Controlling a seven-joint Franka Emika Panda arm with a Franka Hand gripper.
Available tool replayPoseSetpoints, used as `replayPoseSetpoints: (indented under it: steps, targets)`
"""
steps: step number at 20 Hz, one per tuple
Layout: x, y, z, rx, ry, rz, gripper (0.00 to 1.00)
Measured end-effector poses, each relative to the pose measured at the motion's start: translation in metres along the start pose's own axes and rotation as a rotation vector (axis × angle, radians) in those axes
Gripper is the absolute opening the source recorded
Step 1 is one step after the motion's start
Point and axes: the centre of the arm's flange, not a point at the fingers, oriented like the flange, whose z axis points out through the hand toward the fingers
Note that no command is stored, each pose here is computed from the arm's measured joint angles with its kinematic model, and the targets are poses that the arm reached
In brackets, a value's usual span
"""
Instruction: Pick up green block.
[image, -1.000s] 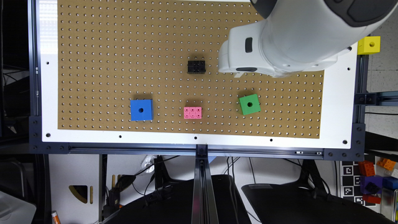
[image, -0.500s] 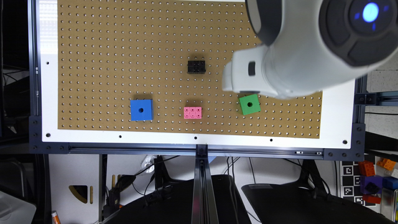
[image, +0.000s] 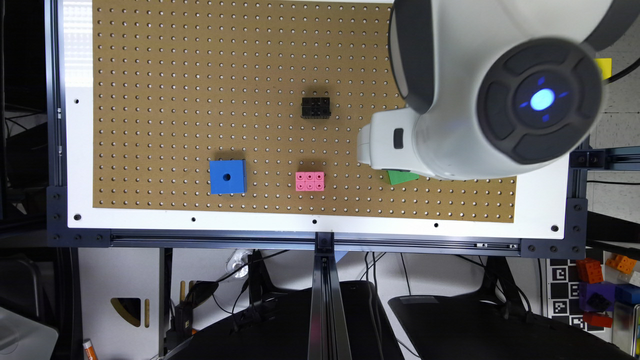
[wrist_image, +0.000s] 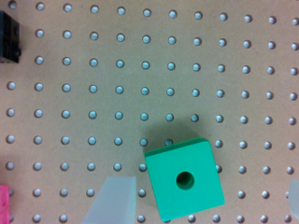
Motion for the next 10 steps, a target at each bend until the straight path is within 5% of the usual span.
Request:
replayPoseSetpoints:
  steps: [6, 10]
  targets:
    - [0.0013, 0.001, 0.026, -0.0133, -0.0146, -0.0008, 1.00]
    - [0.0033, 0.002, 0.050, -0.0082, -0.0188, 0.0000, 1.00]
